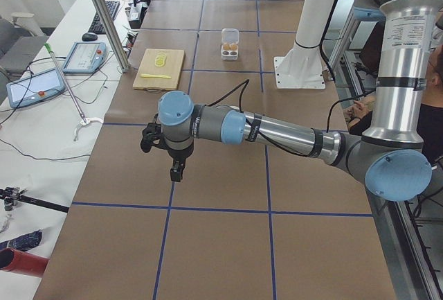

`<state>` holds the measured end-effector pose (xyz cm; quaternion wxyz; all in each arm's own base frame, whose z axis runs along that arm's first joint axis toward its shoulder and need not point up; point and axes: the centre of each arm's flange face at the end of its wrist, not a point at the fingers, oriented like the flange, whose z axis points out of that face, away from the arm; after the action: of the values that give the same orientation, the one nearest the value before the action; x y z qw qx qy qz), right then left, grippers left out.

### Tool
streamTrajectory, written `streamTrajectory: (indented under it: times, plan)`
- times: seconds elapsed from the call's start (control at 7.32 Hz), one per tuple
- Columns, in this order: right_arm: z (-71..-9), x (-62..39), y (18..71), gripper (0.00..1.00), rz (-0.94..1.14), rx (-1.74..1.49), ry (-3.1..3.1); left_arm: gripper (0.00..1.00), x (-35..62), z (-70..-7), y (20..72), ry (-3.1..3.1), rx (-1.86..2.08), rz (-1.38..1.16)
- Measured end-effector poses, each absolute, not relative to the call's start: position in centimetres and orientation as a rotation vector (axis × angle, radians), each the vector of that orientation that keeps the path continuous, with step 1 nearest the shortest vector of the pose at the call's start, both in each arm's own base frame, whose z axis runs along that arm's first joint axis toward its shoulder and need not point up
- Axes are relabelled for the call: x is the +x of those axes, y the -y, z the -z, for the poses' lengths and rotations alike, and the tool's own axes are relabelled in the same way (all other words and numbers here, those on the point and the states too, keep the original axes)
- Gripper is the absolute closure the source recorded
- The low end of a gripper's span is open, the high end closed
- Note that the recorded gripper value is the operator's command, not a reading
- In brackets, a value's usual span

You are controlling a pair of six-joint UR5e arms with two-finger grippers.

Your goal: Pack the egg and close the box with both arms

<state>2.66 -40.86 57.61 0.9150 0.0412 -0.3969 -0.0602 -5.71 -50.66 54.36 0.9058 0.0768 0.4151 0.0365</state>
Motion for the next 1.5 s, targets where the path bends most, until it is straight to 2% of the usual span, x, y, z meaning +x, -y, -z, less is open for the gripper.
streamTrajectory:
  times: [0.41,0.82,1.37,1.5]
  plan:
    - [-57.1,2.5,40.9,0.0,0.133,0.099,0.826,0.0,-4.0,-52.7,50.9,-0.868,0.196,-0.133]
    - [-56.9,2.0,40.5,0.0,0.14,0.091,0.89,0.0,6.5,-48.0,50.4,-0.925,0.213,-0.214]
    - [-56.8,1.5,40.4,0.0,0.157,0.102,0.908,0.01,21.8,-42.3,44.6,-1.113,-0.062,0.101]
    - [-56.9,1.4,40.4,0.0,0.159,0.1,0.906,0.07,24.9,-41.6,42.8,-1.135,-0.128,0.164]
